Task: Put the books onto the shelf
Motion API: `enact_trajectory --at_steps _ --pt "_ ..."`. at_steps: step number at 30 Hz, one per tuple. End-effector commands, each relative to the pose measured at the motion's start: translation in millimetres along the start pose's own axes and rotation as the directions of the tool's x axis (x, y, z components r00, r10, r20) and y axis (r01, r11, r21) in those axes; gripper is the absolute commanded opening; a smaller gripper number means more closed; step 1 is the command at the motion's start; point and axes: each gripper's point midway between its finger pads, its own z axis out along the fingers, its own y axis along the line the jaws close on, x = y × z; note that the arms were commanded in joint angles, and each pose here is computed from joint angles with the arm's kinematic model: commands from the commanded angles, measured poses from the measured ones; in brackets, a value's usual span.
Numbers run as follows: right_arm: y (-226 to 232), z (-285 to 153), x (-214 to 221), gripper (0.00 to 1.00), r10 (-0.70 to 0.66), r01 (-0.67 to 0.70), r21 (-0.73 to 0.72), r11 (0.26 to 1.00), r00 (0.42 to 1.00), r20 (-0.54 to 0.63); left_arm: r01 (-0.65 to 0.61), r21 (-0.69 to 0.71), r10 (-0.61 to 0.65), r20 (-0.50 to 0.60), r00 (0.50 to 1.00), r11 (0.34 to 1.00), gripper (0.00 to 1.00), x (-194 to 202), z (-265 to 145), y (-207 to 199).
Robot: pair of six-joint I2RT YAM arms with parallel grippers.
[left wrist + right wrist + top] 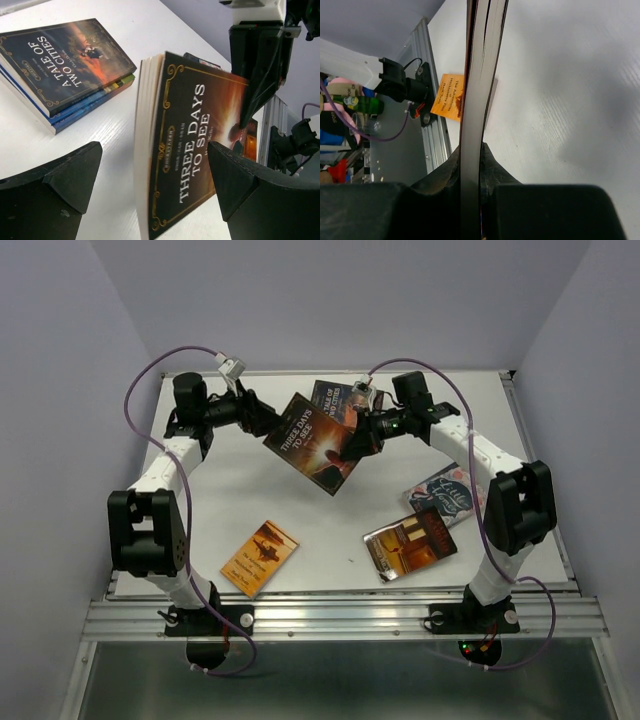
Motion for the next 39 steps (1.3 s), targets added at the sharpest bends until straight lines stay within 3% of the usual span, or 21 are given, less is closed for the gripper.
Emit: enact_trajectory --at_steps 1,7,9,11,12,14,19,22,24,26,33,34,36,37,38,39 --pt "54 -19 -32 0.01 -0.163 0.172 -0.159 0.972 0.984 0.068 -0.062 0.085 0.063 -0.007 0.998 0.994 0.99 3 6 -9" --pt "64 -20 -31 0.01 -0.165 0.176 -0.216 0.960 0.984 0.066 -0.058 0.124 0.061 -0.021 0.998 0.991 0.99 6 11 -10" --pt "61 -19 -32 0.01 -0.164 0.174 -0.209 0.962 0.984 0.066 -0.057 0.154 0.062 -0.026 0.998 0.986 0.91 6 11 -15" --pt "57 -18 -33 0.01 -0.162 0.172 -0.191 0.966 0.985 0.066 -0.071 0.197 0.077 -0.020 0.997 0.978 0.68 4 12 -23" --pt "54 -17 -34 0.01 -0.158 0.167 -0.183 0.969 0.985 0.065 -0.069 0.225 0.076 -0.025 0.997 0.972 0.48 5 12 -28" --pt "47 -14 -38 0.01 -0.150 0.159 -0.165 0.973 0.987 0.065 -0.079 0.262 0.089 -0.028 0.996 0.962 0.38 6 17 -42" --pt "20 -22 -56 0.01 -0.150 0.162 -0.132 0.978 0.984 0.094 -0.084 0.325 0.106 -0.048 0.993 0.942 0.40 18 33 -69" --pt "17 -32 -64 0.01 -0.212 0.229 -0.146 0.962 0.970 0.121 -0.078 0.318 0.098 -0.049 0.994 0.945 0.53 21 33 -69" --pt "24 -34 -60 0.01 -0.248 0.267 -0.175 0.948 0.961 0.122 -0.057 0.326 0.081 -0.059 0.995 0.944 0.69 23 33 -69" --pt "24 -35 -54 0.01 -0.299 0.316 -0.172 0.933 0.947 0.122 -0.058 0.329 0.081 -0.056 0.995 0.943 0.79 20 36 -70" --pt "30 -40 -41 0.01 -0.339 0.351 -0.160 0.923 0.936 0.097 -0.034 0.383 0.068 -0.076 0.995 0.923 0.82 19 47 -82" --pt "30 -40 -41 0.01 -0.335 0.347 -0.161 0.924 0.937 0.095 -0.042 0.391 0.077 -0.074 0.994 0.919 0.80 18 48 -85" --pt "27 -39 -43 0.01 -0.332 0.342 -0.150 0.928 0.939 0.090 -0.053 0.395 0.086 -0.067 0.994 0.917 0.62 17 48 -89" --pt "24 -39 -42 0.01 -0.323 0.332 -0.146 0.932 0.943 0.085 -0.058 0.397 0.090 -0.064 0.994 0.916 0.51 16 48 -91" --pt "20 -38 -42 0.01 -0.319 0.328 -0.136 0.935 0.944 0.080 -0.060 0.394 0.090 -0.058 0.994 0.917 0.32 14 47 -92" --pt "19 -37 -43 0.01 -0.317 0.325 -0.131 0.937 0.945 0.078 -0.061 0.390 0.089 -0.055 0.995 0.919 0.23 14 47 -92"
